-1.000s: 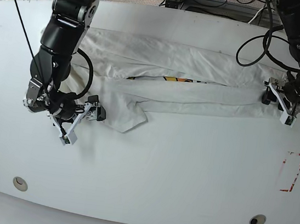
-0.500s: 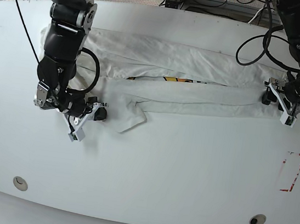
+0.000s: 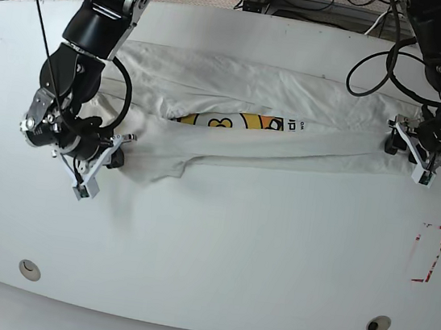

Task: Fold the T-shirt properly
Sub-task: 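Pinch the sleeve with the right gripper and fold it onto the shirt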

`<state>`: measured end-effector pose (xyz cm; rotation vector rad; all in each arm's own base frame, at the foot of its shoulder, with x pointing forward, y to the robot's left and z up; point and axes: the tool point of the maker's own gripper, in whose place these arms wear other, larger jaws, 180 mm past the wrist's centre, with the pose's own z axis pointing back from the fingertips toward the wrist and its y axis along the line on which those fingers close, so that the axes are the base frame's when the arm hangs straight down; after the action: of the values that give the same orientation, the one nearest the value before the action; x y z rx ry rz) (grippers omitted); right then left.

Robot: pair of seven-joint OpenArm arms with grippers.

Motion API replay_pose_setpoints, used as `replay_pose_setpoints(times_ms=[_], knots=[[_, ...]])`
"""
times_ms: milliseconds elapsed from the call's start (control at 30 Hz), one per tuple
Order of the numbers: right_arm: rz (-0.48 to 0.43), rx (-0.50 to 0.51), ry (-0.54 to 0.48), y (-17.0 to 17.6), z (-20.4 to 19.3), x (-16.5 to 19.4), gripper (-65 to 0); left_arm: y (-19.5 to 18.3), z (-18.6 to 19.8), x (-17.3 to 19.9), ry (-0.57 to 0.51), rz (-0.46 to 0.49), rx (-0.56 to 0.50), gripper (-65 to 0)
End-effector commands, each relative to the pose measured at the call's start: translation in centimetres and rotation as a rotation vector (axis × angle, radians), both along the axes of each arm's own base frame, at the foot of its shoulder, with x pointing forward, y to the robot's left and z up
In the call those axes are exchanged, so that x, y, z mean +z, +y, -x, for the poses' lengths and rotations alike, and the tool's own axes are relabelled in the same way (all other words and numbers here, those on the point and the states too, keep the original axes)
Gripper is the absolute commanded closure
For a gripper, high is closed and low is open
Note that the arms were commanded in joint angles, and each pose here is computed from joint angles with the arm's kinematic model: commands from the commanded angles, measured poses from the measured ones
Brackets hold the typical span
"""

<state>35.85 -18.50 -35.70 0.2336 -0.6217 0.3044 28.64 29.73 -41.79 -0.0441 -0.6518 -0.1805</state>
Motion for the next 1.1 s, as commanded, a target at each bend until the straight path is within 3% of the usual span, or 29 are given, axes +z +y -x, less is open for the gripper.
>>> replay_pose_setpoints(times_ms=[0,200,600,1067], knots=[[0.062,-0.005,-0.052,-1.1,0.1,2.3,-1.0,1.5,1.8,-1.2,0.112,-0.081,0.003,-34.4],[0.039,0.038,-0.071,0.1,3.8,2.5,-1.0,1.3,1.8,-1.4,0.116,-0.082,-0.004,-34.4],[-0.057,-0.026,-0.04,-1.4,10.5,2.2,-1.0,0.1,2.5,-2.3,0.15,-0.085,-0.053,-34.4],[-0.106,-0.002,0.035,-0.3,14.6,0.6,-1.3,2.0,2.6,-1.5,0.153,-0.13,-0.051,-34.4]])
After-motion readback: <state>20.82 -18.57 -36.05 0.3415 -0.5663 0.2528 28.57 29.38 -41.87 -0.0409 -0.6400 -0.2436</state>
